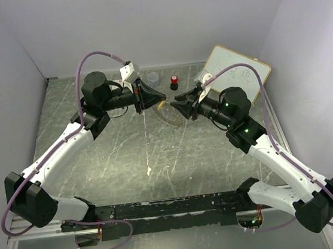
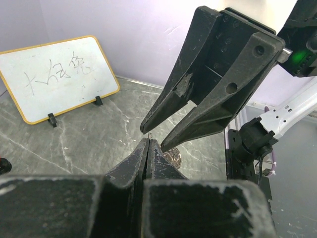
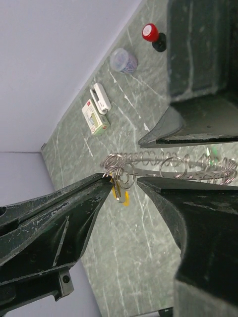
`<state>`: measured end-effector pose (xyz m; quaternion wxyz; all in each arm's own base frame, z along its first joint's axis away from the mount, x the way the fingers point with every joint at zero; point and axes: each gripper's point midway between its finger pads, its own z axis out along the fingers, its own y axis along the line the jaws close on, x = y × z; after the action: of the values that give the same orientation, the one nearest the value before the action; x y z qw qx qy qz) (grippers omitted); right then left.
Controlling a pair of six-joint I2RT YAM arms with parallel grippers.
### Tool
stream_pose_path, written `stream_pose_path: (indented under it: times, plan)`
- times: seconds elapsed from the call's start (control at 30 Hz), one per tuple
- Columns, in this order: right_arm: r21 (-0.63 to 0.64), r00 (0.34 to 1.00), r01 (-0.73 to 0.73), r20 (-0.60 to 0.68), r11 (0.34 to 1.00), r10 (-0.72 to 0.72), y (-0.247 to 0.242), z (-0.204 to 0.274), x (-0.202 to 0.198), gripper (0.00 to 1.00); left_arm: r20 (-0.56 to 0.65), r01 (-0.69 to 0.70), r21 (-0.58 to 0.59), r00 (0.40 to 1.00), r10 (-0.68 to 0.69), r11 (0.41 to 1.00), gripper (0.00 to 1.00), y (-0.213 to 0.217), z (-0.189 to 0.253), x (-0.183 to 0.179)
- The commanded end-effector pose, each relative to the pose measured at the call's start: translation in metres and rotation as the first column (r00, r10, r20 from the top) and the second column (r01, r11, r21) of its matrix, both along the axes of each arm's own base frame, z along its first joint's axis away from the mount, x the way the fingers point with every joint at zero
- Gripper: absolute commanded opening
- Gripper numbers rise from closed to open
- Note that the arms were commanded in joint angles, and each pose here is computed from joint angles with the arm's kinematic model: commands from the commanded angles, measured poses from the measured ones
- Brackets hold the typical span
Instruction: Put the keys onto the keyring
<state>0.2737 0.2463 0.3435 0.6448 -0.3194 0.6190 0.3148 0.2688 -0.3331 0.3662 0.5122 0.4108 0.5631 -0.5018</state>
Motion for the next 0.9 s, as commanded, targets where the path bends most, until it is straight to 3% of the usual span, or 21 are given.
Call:
stream_pose_path:
  times: [0.0,0.87]
  plan:
    - [0.029,0.999,-0.051,0.017,0.998,0.051,0.007,0.005,-0.001,0.28,0.088,0.045,-0.047,0.995,-0.041,0.998,0.07,-0.001,0.033,-0.01]
    - [0.028,0.996,0.063,0.06,0.998,-0.065,-0.002,0.019,0.002,0.2,-0.051,-0.163,-0.08,0.986,0.159,0.983,0.07,-0.001,0.038,0.025]
